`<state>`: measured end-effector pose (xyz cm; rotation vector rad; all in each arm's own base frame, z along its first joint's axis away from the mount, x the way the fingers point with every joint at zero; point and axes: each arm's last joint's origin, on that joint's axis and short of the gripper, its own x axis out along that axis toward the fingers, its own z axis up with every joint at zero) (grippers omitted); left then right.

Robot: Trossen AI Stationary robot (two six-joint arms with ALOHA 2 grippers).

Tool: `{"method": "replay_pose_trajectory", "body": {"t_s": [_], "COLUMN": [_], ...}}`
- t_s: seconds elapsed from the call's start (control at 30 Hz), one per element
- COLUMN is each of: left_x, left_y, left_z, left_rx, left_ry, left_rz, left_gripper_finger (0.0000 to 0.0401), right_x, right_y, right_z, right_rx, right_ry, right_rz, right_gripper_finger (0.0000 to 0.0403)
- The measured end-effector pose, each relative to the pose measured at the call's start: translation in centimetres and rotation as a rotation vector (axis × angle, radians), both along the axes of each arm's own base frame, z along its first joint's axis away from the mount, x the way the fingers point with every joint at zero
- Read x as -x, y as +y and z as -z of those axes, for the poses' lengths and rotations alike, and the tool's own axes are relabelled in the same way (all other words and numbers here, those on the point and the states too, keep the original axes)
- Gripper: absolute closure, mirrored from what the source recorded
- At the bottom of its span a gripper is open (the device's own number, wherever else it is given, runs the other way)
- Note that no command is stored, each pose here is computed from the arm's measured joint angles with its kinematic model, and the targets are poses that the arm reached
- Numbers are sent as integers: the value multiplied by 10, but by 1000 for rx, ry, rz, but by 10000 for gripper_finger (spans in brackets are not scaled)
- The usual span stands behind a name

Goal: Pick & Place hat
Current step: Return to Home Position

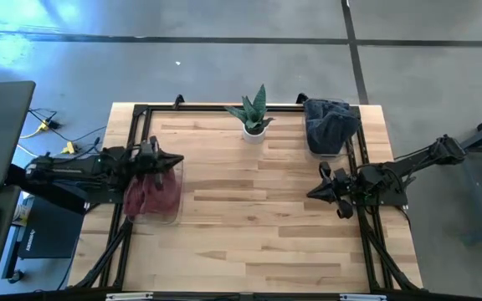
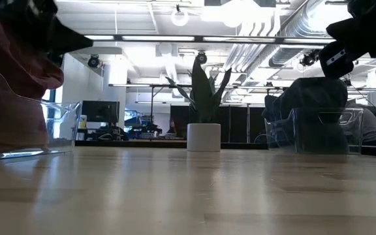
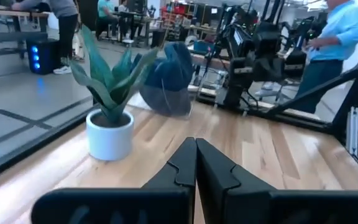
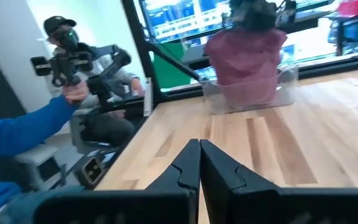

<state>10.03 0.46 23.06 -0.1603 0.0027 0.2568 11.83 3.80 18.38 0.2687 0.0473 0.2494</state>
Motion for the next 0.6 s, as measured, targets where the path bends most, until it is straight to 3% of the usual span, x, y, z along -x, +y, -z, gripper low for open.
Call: {"method": "replay_pose_trajectory", "body": {"t_s": [0.27,0.6], "left_x": [12,10], "left_y": [-1,-3], "left_z": [31,36], "left_rx": [-34,-80], "left_ry": [-83,-66], "left_rz": [56,109], "left_gripper_finger": [401,401], "right_x": [0,-1], "right_y": [-1,0], "right_z": [0,0], "right_rx": [10,8], "right_ry": [-3,-2], "right_rz": [20,12], "right_gripper_finger": [399,397]}}
